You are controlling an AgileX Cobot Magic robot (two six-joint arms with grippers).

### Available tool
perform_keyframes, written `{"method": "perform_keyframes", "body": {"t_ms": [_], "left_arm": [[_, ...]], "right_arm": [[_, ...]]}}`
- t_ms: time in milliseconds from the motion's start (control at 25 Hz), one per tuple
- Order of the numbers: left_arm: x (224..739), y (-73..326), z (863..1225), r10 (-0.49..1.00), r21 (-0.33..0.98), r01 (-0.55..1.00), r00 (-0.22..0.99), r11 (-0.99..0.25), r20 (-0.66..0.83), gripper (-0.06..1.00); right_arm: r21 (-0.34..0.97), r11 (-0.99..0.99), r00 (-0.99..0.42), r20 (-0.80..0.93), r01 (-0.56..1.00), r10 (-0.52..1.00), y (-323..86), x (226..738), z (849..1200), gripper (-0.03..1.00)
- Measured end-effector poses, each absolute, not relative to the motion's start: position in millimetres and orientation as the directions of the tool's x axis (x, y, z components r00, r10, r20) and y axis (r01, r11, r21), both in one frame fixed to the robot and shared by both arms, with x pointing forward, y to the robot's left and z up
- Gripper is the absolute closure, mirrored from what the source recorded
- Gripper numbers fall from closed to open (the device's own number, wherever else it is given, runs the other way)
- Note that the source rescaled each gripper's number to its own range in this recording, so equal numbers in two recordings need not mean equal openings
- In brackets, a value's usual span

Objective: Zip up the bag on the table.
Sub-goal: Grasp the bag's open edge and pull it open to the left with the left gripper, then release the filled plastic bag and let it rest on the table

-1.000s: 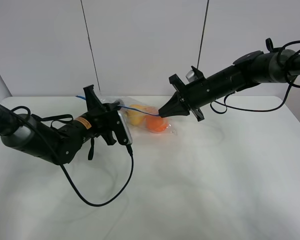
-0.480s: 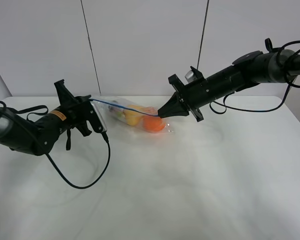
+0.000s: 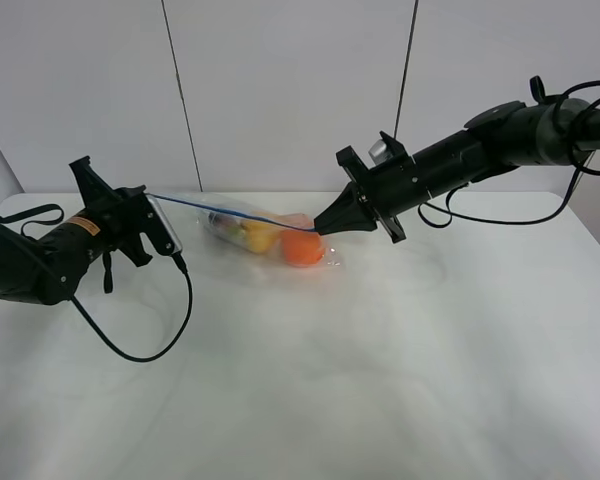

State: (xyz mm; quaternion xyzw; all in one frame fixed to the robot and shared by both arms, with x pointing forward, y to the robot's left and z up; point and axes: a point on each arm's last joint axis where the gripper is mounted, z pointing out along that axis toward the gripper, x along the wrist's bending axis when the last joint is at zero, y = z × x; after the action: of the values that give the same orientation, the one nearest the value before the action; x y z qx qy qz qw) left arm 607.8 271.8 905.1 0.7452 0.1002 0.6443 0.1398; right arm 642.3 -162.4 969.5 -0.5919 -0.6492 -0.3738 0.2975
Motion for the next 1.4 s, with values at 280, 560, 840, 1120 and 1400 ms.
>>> {"method": "perform_keyframes", "body": {"t_ms": [280,560,840,1120,1400], "left_arm": [[608,274,907,0.339,0.346,-0.035,0.134,-0.938,0.931,0.89],[609,286,908,0.532,0.531,0.03,0.092,-0.847,0.842,0.18],[609,314,911,0.682,0.679,0.084,0.011,-0.73,0.732,-0.01],[606,349,922,0.909,0.932,0.024,-0.213,-0.361,0.357,-0.01],[605,355,913,0.988,0.991,0.1,-0.12,-0.086,0.098,-0.01]], "right_arm": [[0.132,0.036,-0.13,0.821,0.991,0.556,-163,641,968,0.97],[0.133,0.053,-0.139,0.809,0.99,0.57,-164,640,967,0.97],[0.133,0.053,-0.139,0.809,0.99,0.57,-164,640,967,0.97],[0.131,0.051,-0.136,0.81,0.99,0.571,-164,640,967,0.97],[0.126,0.048,-0.13,0.811,0.991,0.571,-164,640,967,0.97]]}}
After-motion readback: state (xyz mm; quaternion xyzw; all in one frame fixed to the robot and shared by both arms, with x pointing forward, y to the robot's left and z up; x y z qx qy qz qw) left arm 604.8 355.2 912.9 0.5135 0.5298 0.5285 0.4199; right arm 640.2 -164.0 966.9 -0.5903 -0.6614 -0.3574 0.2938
